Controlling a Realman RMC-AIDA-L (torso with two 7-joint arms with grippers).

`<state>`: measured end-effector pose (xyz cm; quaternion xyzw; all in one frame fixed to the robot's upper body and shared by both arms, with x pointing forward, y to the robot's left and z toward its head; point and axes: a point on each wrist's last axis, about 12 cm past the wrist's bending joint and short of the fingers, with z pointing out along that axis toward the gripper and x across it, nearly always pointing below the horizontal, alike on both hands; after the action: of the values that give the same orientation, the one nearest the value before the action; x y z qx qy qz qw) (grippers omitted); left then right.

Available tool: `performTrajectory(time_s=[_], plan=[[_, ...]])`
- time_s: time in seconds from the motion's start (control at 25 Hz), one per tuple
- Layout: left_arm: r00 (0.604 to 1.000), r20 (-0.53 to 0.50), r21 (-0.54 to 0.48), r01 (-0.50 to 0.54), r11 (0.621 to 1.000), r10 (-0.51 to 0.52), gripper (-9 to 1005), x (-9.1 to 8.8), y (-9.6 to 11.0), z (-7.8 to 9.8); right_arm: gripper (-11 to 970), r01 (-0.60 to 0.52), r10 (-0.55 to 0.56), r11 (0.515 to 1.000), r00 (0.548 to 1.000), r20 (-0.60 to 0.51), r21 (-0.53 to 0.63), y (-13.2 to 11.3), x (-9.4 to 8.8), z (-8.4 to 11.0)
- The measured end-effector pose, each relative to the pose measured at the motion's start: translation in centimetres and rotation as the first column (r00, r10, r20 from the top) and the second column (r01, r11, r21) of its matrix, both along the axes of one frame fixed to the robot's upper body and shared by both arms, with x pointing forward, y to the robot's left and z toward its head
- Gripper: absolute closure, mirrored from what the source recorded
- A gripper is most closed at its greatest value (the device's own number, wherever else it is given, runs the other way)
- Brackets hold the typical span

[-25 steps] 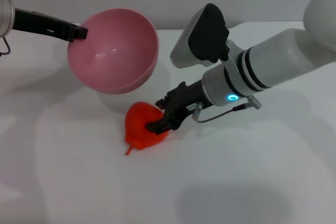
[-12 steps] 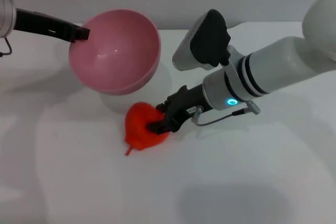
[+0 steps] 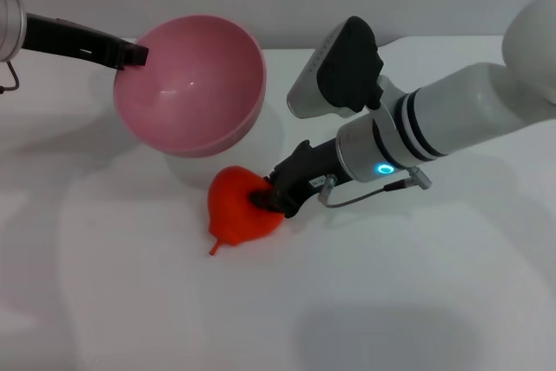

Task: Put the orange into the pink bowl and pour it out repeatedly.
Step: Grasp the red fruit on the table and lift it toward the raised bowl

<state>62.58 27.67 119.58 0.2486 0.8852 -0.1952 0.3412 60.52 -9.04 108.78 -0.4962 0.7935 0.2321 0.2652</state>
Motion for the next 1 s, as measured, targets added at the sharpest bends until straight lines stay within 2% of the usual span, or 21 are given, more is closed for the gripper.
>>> performTrajectory(time_s=[0.08,0.4,0.68,0.72,0.76,1.0], plan=[[1.000,0.000,0.000,0.000,1.000,0.000,955,0.0,0.0,0.0,697,-0.003,0.003,1.000,1.000,0.002,0.001,0.1,0.0,0.1],[1.000,-0.001,0.004,-0.002,1.000,0.002,955,-0.2,0.3,-0.1,847,0.036,-0.037,0.997,0.999,0.013,0.061,-0.8,-0.2,0.9],[1.000,0.010,0.007,-0.006,1.000,0.006,955,0.0,0.5,0.2,892,0.169,-0.175,0.981,0.982,0.063,0.091,-4.5,-0.3,2.2],[1.000,0.010,0.008,-0.006,1.000,0.006,955,0.0,0.5,0.2,893,0.212,-0.220,0.972,0.973,0.073,0.104,-5.7,-0.3,2.5],[1.000,0.010,0.009,-0.005,1.000,0.004,955,0.0,0.5,0.2,894,0.212,-0.220,0.972,0.973,0.073,0.104,-5.7,-0.3,2.5],[1.000,0.004,0.005,0.015,1.000,-0.015,955,-0.1,-0.3,-0.1,903,0.327,-0.348,0.933,0.926,0.146,0.147,-9.7,0.0,4.1]])
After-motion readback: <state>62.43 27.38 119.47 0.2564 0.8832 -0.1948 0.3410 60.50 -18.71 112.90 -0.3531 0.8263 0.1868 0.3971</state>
